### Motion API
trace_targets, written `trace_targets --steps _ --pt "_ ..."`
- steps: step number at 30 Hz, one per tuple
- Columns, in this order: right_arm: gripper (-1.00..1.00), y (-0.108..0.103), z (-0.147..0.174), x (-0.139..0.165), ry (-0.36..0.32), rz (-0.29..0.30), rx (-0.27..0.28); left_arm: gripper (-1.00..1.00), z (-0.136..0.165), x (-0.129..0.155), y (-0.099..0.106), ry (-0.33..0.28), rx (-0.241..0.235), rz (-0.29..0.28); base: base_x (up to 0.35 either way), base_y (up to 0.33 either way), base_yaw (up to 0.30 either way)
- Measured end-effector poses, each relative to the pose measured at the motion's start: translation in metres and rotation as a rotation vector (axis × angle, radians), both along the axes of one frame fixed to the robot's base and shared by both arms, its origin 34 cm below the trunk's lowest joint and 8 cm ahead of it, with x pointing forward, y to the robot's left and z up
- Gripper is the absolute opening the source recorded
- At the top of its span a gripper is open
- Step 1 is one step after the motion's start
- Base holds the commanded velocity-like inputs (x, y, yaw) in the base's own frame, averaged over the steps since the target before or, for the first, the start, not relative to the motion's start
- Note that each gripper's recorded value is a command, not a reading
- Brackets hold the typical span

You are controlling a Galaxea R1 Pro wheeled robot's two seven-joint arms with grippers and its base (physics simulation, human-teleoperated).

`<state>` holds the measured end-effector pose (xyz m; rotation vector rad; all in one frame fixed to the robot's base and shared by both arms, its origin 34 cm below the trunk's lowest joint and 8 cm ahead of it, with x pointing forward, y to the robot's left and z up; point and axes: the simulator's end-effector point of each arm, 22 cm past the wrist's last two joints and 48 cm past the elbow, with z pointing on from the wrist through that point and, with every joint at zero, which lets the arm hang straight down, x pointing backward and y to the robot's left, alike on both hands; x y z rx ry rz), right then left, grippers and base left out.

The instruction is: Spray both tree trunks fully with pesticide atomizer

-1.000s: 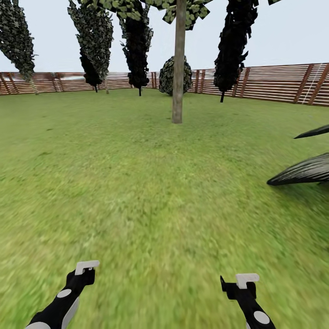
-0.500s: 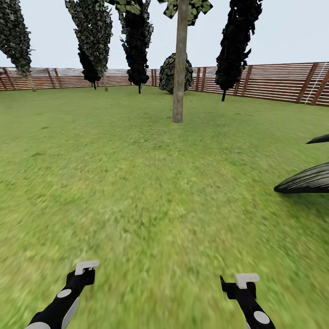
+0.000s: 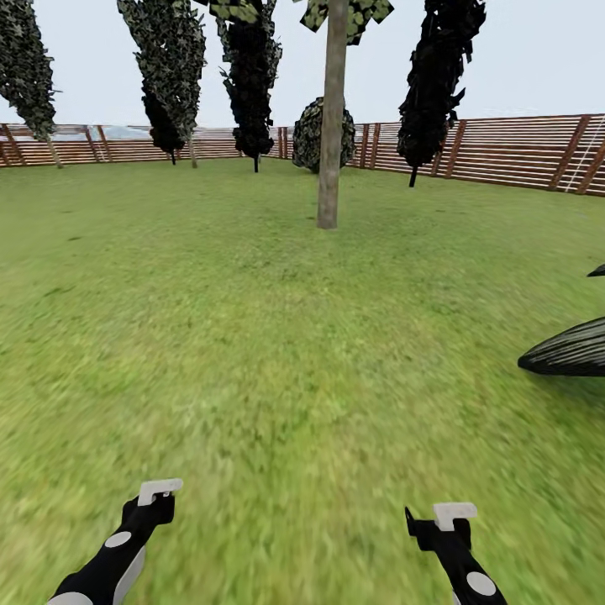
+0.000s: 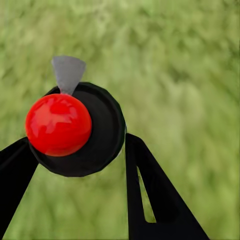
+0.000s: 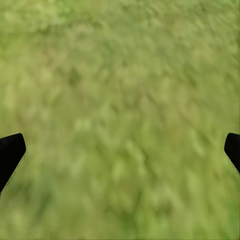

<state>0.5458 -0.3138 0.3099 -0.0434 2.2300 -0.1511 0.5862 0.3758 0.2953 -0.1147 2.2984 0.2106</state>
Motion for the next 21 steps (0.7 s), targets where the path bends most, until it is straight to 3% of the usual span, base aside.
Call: trace_targets --steps 21 --pt "1.0 0.0 0.0 0.0 0.0 0.0 0.0 -1.0 0.0001 -0.0001 0.0004 -0.001 -0.003 0.004 0.34 0.0 0.0"
